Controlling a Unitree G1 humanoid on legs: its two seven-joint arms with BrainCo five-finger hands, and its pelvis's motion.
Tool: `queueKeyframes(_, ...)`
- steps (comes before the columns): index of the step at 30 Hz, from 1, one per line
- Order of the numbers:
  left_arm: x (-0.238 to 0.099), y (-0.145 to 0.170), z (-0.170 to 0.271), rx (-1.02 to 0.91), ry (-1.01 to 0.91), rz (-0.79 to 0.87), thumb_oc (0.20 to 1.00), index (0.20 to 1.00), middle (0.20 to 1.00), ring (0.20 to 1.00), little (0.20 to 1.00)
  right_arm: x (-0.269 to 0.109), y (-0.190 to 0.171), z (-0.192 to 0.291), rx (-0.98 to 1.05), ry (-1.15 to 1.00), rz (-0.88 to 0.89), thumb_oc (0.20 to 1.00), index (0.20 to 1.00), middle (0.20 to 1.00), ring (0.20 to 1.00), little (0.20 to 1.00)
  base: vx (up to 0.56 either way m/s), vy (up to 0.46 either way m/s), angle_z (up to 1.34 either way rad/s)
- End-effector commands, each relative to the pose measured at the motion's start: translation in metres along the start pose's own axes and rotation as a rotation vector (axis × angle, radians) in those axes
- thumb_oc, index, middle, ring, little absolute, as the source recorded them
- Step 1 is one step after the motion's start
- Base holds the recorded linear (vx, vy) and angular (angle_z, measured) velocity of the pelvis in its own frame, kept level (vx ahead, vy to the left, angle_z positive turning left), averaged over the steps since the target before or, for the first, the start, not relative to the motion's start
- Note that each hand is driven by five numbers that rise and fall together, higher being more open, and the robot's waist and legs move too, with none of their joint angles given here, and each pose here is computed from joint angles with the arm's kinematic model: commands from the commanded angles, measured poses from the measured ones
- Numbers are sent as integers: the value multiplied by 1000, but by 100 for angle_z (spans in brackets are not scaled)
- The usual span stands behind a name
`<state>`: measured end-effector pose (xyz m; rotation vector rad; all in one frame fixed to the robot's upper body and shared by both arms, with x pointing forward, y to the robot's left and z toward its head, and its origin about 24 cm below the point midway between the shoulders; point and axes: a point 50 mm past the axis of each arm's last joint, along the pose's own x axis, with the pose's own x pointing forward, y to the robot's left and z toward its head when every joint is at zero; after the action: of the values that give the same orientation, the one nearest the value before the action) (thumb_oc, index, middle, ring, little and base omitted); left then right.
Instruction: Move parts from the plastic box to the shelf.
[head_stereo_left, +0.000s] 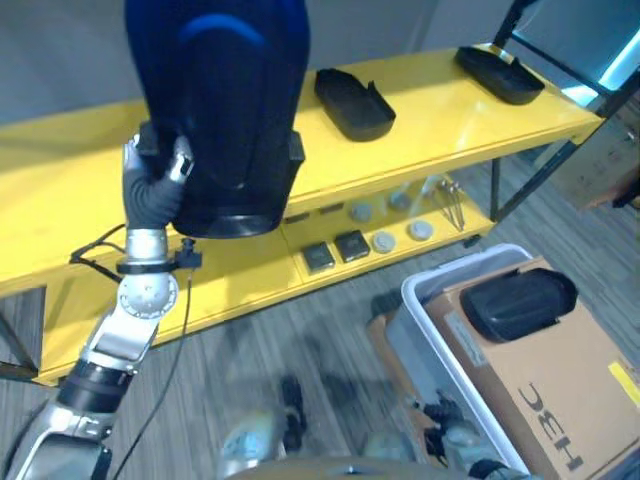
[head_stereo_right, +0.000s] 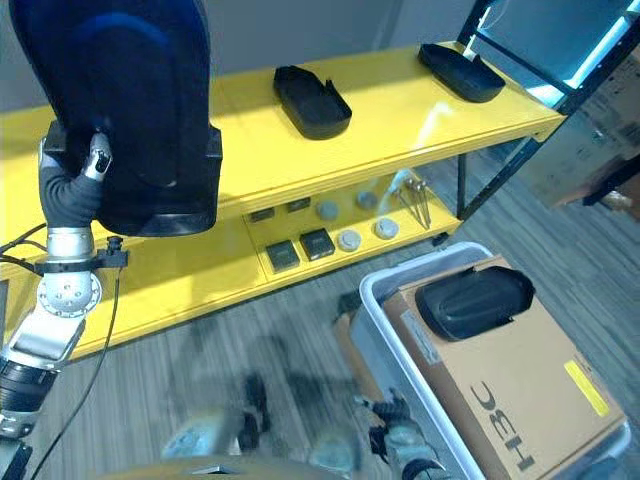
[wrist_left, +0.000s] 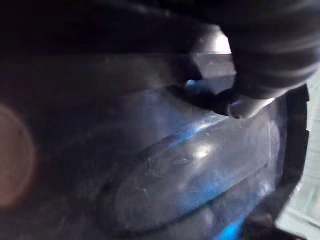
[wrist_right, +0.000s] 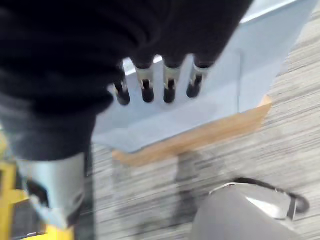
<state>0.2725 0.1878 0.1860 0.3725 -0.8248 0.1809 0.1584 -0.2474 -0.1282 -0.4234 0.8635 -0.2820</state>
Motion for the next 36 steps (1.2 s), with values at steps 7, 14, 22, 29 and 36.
queueKeyframes(7, -1, 0, 15, -103, -4, 72, 200, 200, 200, 200, 200, -4, -6, -24, 26, 83, -11, 1000, 1000, 1000, 1000, 1000, 104, -256, 83)
queueKeyframes(14, -19, 8, 6, -183, 80, 125, 200, 200, 200, 200, 200, -2, -25, -32, -88, 109, 36, 1000, 1000, 1000, 1000, 1000, 37, -99, 21)
queueKeyframes(22, -12, -2, -9, -118, 126, 183, 200, 200, 200, 200, 200, 0, -33, -33, 12, 154, 41, 1000, 1000, 1000, 1000, 1000, 176, 112, -12)
queueKeyframes(29, -4, 9, -38, -74, 245, 361, 200, 200, 200, 200, 200, -24, 7, -64, -104, 199, 178, 1000, 1000, 1000, 1000, 1000, 183, -47, -26)
queueKeyframes(36, 41, 13, -39, -167, 211, 480, 200, 200, 200, 200, 200, -13, -2, -46, -138, 156, 206, 1000, 1000, 1000, 1000, 1000, -65, 3, -21)
